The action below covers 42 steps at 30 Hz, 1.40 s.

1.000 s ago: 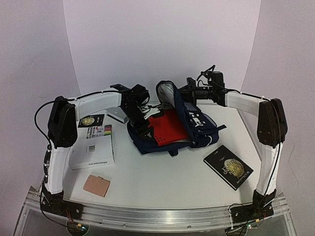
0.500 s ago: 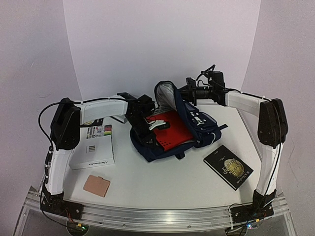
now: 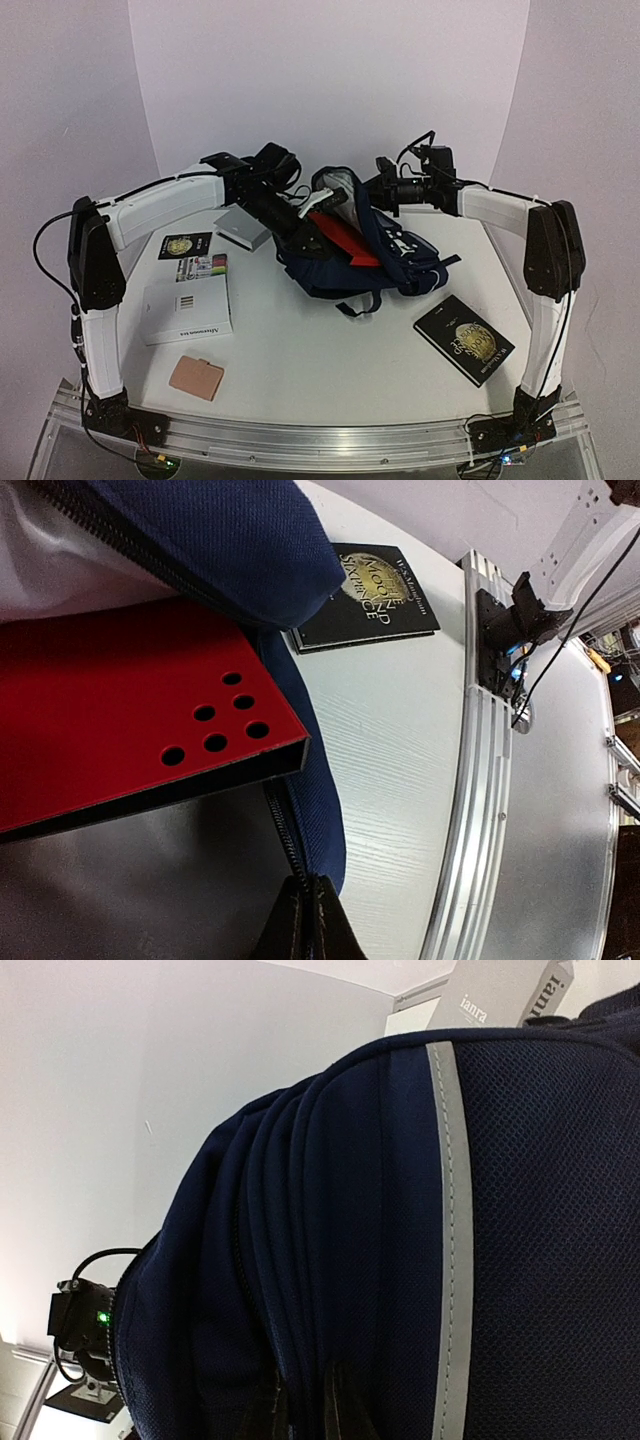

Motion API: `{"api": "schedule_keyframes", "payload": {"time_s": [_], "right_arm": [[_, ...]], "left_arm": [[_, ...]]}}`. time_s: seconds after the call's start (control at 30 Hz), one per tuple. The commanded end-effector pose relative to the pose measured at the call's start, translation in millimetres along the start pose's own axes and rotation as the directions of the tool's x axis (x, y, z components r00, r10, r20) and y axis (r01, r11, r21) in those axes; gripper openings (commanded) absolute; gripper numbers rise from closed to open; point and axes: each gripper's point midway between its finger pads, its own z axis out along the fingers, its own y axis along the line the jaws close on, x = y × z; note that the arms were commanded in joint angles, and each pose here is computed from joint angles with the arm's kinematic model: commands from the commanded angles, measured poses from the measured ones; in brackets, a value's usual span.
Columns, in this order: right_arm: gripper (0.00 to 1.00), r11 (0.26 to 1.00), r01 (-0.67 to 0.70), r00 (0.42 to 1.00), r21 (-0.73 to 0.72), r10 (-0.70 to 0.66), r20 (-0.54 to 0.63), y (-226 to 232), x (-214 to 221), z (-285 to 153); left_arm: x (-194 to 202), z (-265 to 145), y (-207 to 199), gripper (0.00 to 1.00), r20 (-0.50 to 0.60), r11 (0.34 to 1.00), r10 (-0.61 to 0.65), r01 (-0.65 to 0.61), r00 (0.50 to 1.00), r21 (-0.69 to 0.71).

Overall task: Pack the student bag
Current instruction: Adjust the student bag at the center of the board.

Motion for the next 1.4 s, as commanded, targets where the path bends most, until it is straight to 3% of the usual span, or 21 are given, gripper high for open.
{"api": "schedule_keyframes", "payload": {"time_s": [0.0,0.17,0.23,0.27,0.37,0.47,0.6,0.67,0.73,0.8,0.9,1.0,1.1,1.13,1.27,1.3,1.37], "right_arm": [[0.00,0.996,0.066,0.992,0.066,-0.073,0.103,-10,-33,-12],[0.00,0.989,0.052,0.981,0.140,-0.077,0.180,-27,-62,-28],[0.00,0.986,0.039,0.978,0.165,-0.072,0.196,-33,-67,-30],[0.00,0.985,0.033,0.978,0.170,-0.067,0.197,-34,-67,-30],[0.00,0.983,0.005,0.980,0.185,-0.042,0.195,-43,-65,-28],[0.00,0.980,-0.006,0.980,0.197,-0.033,0.195,-48,-65,-29],[0.00,0.979,-0.006,0.979,0.205,-0.036,0.202,-49,-66,-29],[0.00,0.978,-0.003,0.978,0.207,-0.040,0.204,-48,-67,-30],[0.00,0.978,-0.001,0.978,0.208,-0.043,0.204,-47,-66,-30],[0.00,0.977,0.003,0.978,0.211,-0.047,0.204,-46,-64,-31],[0.00,0.977,0.002,0.979,0.212,-0.046,0.201,-46,-62,-32],[0.00,0.977,0.010,0.978,0.215,-0.054,0.199,-42,-60,-34],[0.00,0.976,0.008,0.978,0.218,-0.052,0.200,-43,-60,-35],[0.00,0.976,0.006,0.978,0.220,-0.052,0.201,-44,-60,-35],[0.00,0.974,0.005,0.979,0.224,-0.051,0.199,-47,-61,-33],[0.00,0.974,0.010,0.978,0.225,-0.056,0.199,-46,-62,-34],[0.00,0.973,0.023,0.977,0.230,-0.070,0.201,-44,-63,-35]], "left_arm": [[-4,-23,-35,0.00,0.025,0.997,0.017,-0.019,1.000,0.079],[5,-12,-41,0.00,-0.053,0.994,0.109,-0.109,0.993,0.009],[32,12,-41,0.00,-0.194,0.972,0.212,-0.228,0.958,-0.063],[37,17,-43,0.00,-0.214,0.974,0.204,-0.220,0.955,-0.051],[8,5,-59,0.00,-0.110,0.982,0.189,-0.190,0.976,-0.004],[-37,-39,-55,0.00,0.068,0.988,0.156,-0.154,0.986,-0.032],[-70,-87,-39,0.00,0.300,0.992,0.120,-0.103,0.947,-0.070],[-53,-67,-25,0.00,0.236,0.993,0.093,-0.073,0.967,-0.092],[-26,-30,-24,0.00,0.062,0.991,0.107,-0.102,0.992,-0.090],[-7,5,-40,0.00,-0.094,0.985,0.163,-0.167,0.982,-0.039],[-23,3,-52,0.00,-0.019,0.981,0.192,-0.192,0.981,-0.014],[-38,-48,-14,0.00,0.121,0.991,0.087,-0.073,0.989,-0.116],[-47,-93,6,0.00,0.301,0.983,0.083,-0.029,0.950,-0.182],[-46,-87,-1,0.00,0.286,0.984,0.102,-0.055,0.953,-0.169],[-13,-4,-38,0.00,-0.064,0.992,0.129,-0.130,0.990,-0.008],[-8,0,-33,0.00,-0.092,0.995,0.099,-0.101,0.991,-0.010],[-21,-27,-11,0.00,0.037,0.995,0.071,-0.068,0.997,-0.079]]}}
